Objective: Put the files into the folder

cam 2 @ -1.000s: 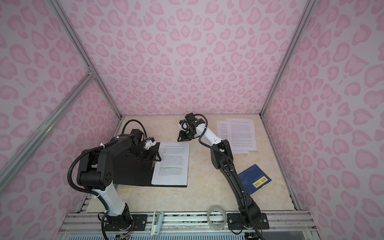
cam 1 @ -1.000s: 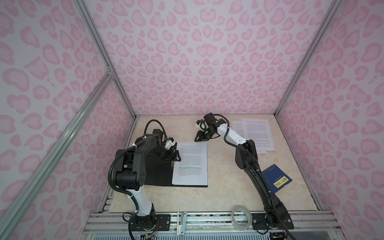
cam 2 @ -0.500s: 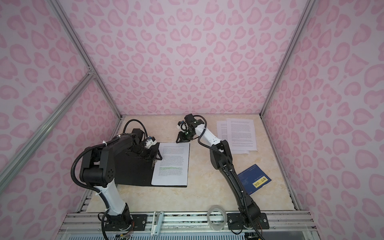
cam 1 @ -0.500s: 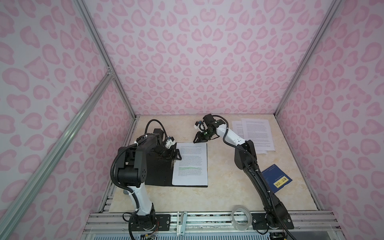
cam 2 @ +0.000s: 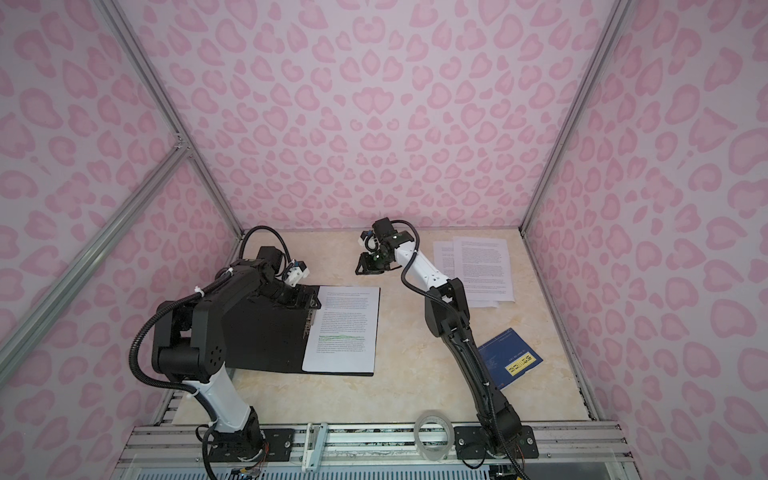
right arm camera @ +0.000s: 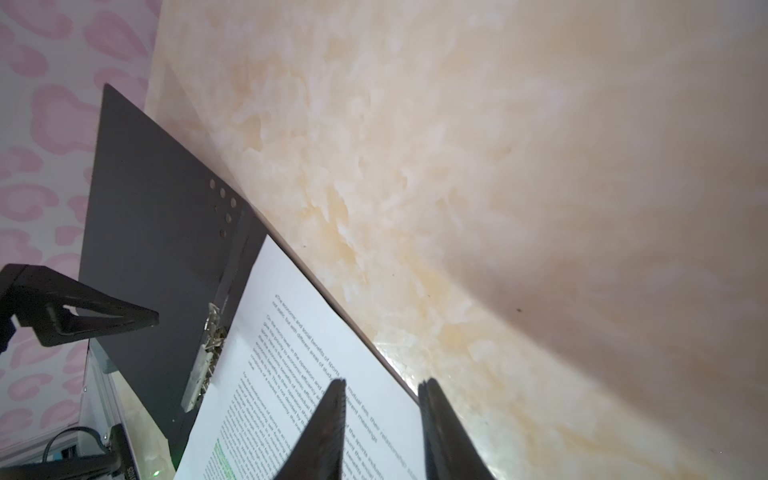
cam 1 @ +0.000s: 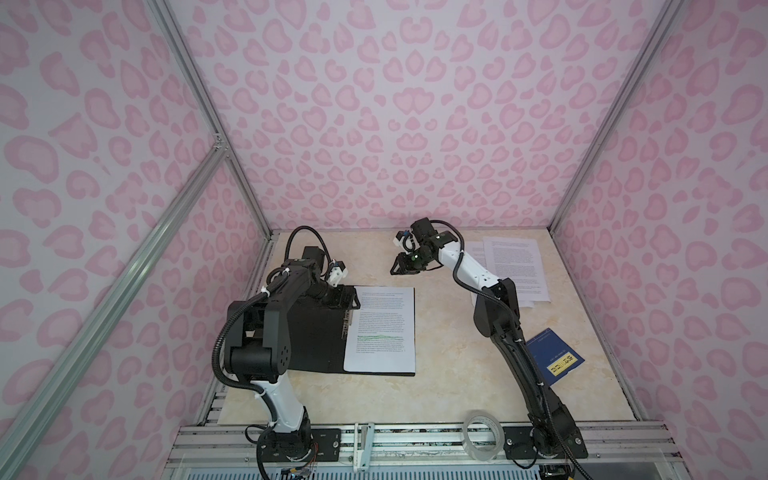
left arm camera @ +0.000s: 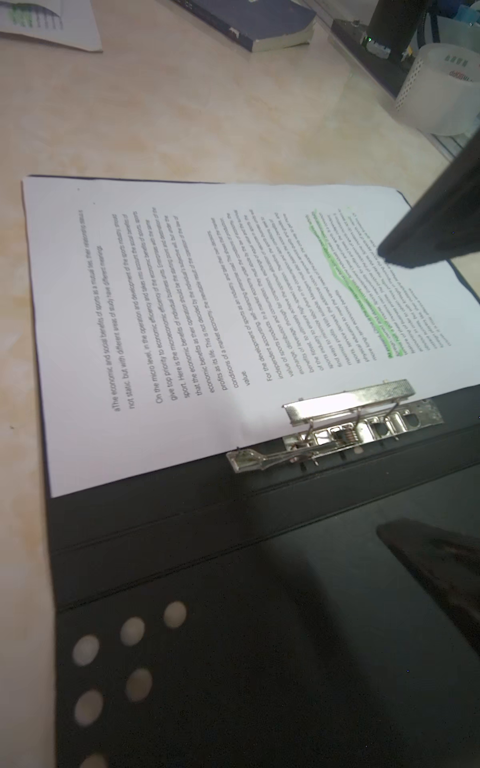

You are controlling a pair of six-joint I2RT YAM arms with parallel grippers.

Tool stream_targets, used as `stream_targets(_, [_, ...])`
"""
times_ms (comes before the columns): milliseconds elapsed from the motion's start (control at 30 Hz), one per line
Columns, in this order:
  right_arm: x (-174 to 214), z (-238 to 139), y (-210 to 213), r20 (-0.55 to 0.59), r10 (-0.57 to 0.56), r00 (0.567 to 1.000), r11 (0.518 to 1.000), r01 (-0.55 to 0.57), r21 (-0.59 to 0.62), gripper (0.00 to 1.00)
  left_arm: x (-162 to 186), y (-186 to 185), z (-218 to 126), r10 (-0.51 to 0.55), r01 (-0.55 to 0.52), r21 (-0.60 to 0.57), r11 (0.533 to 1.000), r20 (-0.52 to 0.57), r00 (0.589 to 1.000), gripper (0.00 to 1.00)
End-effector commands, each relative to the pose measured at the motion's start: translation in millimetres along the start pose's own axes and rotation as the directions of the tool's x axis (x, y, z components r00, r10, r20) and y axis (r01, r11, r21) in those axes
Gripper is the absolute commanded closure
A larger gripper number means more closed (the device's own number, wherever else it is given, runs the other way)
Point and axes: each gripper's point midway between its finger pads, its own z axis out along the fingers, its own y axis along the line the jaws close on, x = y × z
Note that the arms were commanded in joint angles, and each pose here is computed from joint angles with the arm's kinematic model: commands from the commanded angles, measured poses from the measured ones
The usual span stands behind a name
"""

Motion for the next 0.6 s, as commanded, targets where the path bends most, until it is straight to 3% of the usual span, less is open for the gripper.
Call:
stream_targets(0, [-7.7, -22.5, 11.1, 0.044, -0.020, 0.999, 0.998, 0.018, 0.054, 0.67, -2.5, -4.5, -19.7, 0.019, -0.018, -0.027, 0.999, 0.016, 1.000, 0.02])
stream_targets(167, [20.1, -63.4, 39.1, 0.067, -0.046, 0.997, 0.995, 0.039, 0.095, 0.68, -13.6, -16.1, -52.2, 0.057, -0.053, -0.049, 0.997, 0.086, 0.995, 0.02])
stream_targets(433, [127.0, -118.1, 43.8, 0.054, 0.038, 0.998, 0.981, -0.048, 0.187, 0.67, -19.4, -38.4, -103.8, 0.107, -0.094, -0.076, 0.993, 0.196, 0.975, 0.02])
stream_targets(567, [167.4, -150.7, 13.9, 0.068, 0.090, 0.994, 0.926, -0.108, 0.361, 0.65, -24.9, -49.5, -124.7, 0.139, -0.123, -0.078, 0.989, 0.249, 0.958, 0.02])
